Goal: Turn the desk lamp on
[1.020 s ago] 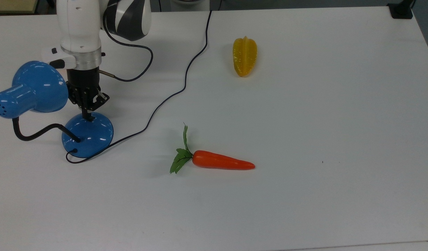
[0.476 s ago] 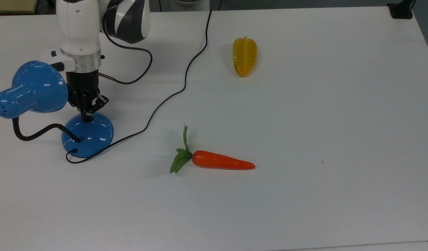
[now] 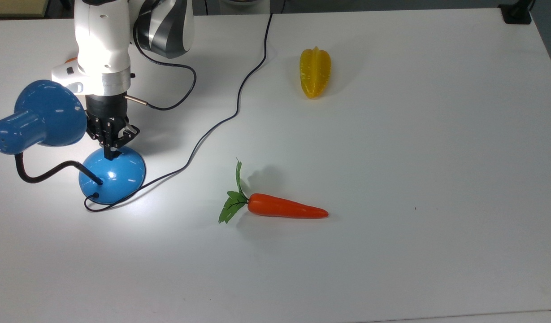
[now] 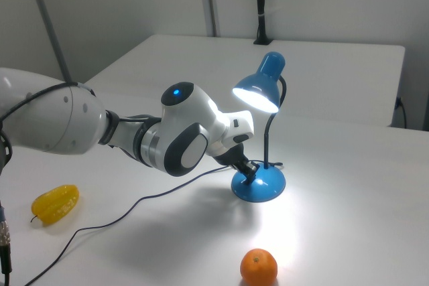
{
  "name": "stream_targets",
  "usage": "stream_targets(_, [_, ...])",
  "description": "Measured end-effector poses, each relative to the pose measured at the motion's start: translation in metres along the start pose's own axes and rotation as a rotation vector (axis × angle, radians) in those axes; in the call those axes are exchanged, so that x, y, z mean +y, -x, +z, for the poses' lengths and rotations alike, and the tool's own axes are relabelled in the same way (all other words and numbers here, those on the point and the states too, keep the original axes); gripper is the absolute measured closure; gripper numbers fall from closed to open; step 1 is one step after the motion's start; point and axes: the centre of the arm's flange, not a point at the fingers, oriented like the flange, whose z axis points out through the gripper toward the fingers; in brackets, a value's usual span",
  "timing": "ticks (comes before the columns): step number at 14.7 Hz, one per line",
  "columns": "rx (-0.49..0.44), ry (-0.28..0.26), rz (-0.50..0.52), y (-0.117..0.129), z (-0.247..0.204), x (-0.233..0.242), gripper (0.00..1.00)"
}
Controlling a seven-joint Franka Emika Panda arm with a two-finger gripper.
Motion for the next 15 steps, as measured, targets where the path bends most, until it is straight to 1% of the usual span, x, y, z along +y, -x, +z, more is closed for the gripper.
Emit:
stream_targets(7, [0.000, -0.003, -0.007, -0.002, -0.005, -0.004, 0.99])
stream_targets(9, [-0.053, -0.008, -0.025, -0.004, -0.018, -0.018, 0.99])
stream_targets(12, [-0.132, -0.018, -0.064, -0.006, -0.046, -0.052, 0.99])
stream_targets(15, [-0.239, -0.029, -0.117, -0.004, -0.103, -0.109, 0.99])
